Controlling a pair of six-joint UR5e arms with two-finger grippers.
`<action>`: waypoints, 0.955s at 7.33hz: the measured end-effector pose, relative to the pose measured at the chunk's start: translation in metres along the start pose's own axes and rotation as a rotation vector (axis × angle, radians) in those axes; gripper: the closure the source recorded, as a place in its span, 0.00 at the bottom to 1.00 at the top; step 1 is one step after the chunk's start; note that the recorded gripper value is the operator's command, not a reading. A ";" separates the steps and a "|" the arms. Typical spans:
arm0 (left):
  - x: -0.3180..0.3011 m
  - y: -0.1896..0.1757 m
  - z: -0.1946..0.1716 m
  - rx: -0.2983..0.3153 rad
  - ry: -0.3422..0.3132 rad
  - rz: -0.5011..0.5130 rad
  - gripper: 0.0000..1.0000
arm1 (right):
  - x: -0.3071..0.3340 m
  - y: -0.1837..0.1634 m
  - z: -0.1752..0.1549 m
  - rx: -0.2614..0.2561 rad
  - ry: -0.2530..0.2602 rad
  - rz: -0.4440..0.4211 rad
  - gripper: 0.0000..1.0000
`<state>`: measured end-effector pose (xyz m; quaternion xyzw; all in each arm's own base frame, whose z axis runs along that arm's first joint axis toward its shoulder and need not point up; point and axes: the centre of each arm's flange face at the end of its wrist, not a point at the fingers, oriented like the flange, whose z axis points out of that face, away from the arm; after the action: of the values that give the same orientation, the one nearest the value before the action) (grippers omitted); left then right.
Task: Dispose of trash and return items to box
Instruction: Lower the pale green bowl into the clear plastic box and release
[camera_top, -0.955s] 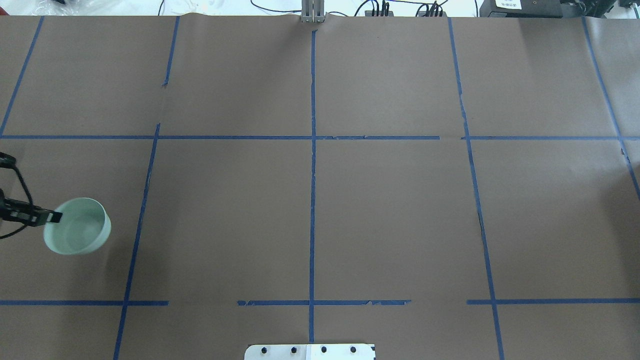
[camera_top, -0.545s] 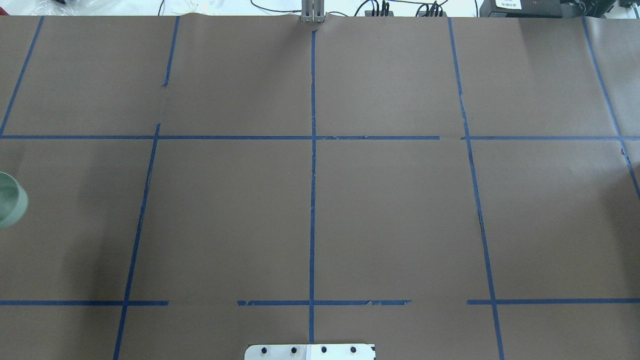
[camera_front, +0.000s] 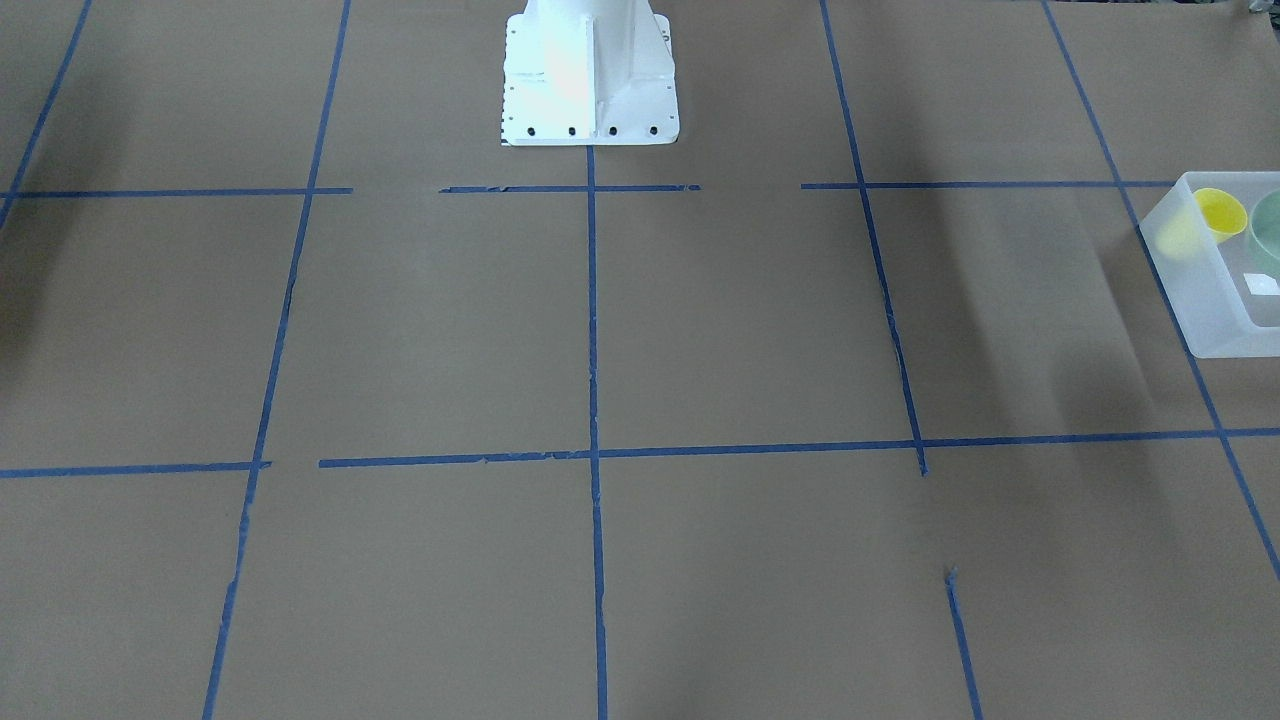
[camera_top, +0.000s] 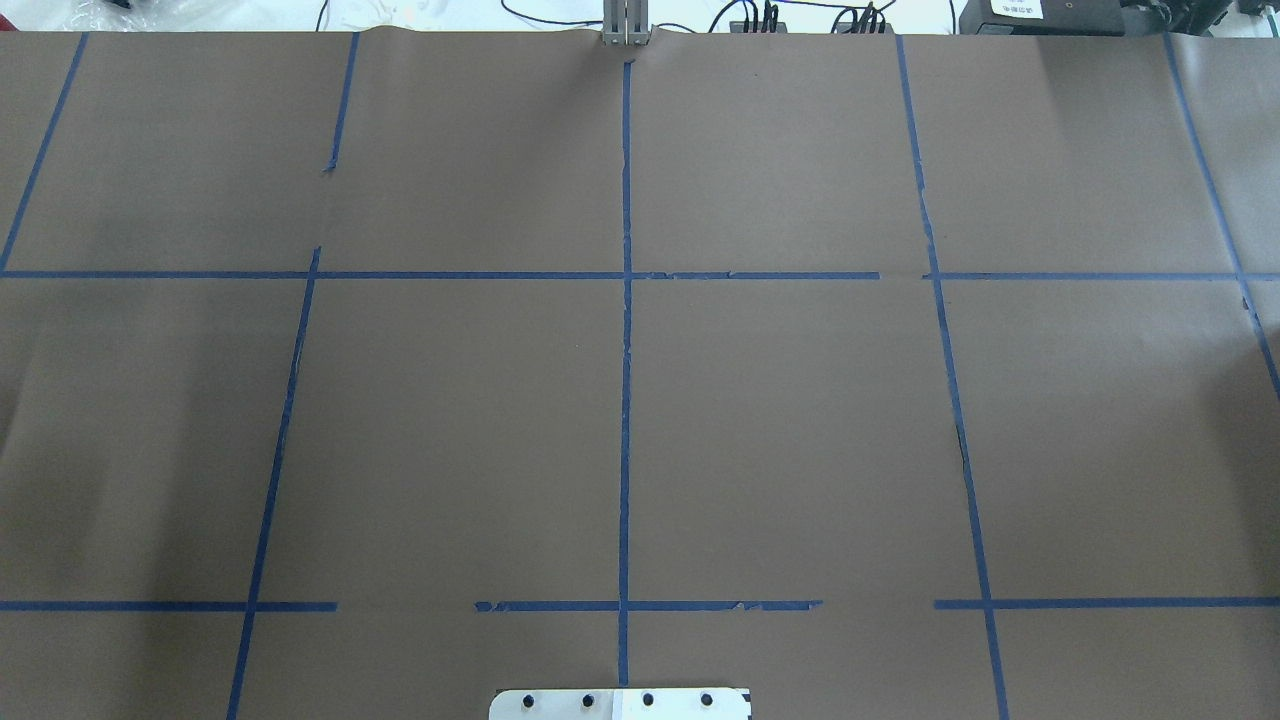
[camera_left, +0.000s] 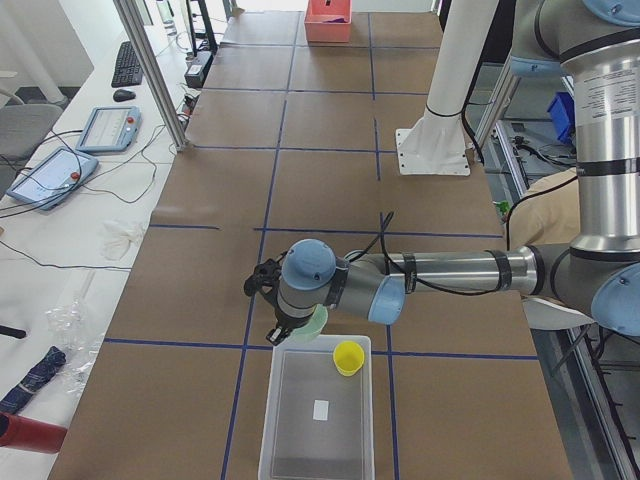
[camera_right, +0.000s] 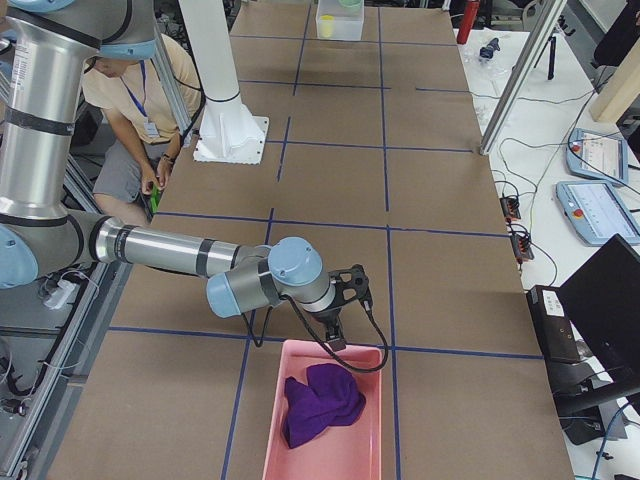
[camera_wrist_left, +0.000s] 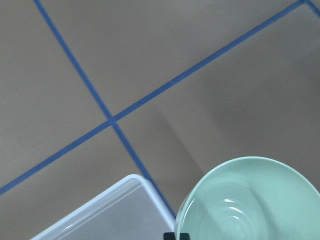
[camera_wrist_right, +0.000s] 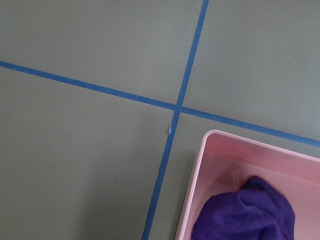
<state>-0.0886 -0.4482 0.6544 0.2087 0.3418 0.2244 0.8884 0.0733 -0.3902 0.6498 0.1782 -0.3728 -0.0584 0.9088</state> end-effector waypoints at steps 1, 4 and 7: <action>-0.015 0.002 0.004 -0.013 -0.018 -0.009 1.00 | 0.000 0.000 0.000 0.000 0.000 -0.001 0.00; -0.019 0.035 0.017 0.015 -0.056 -0.096 1.00 | 0.000 0.000 0.000 0.001 0.002 -0.002 0.00; 0.001 0.071 0.041 0.034 -0.048 -0.117 1.00 | 0.000 -0.001 0.000 0.002 0.003 -0.003 0.00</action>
<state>-0.0776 -0.3989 0.7191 0.2090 0.3357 0.1614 0.9042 0.0736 -0.3910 0.6492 0.1799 -0.3712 -0.0592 0.9090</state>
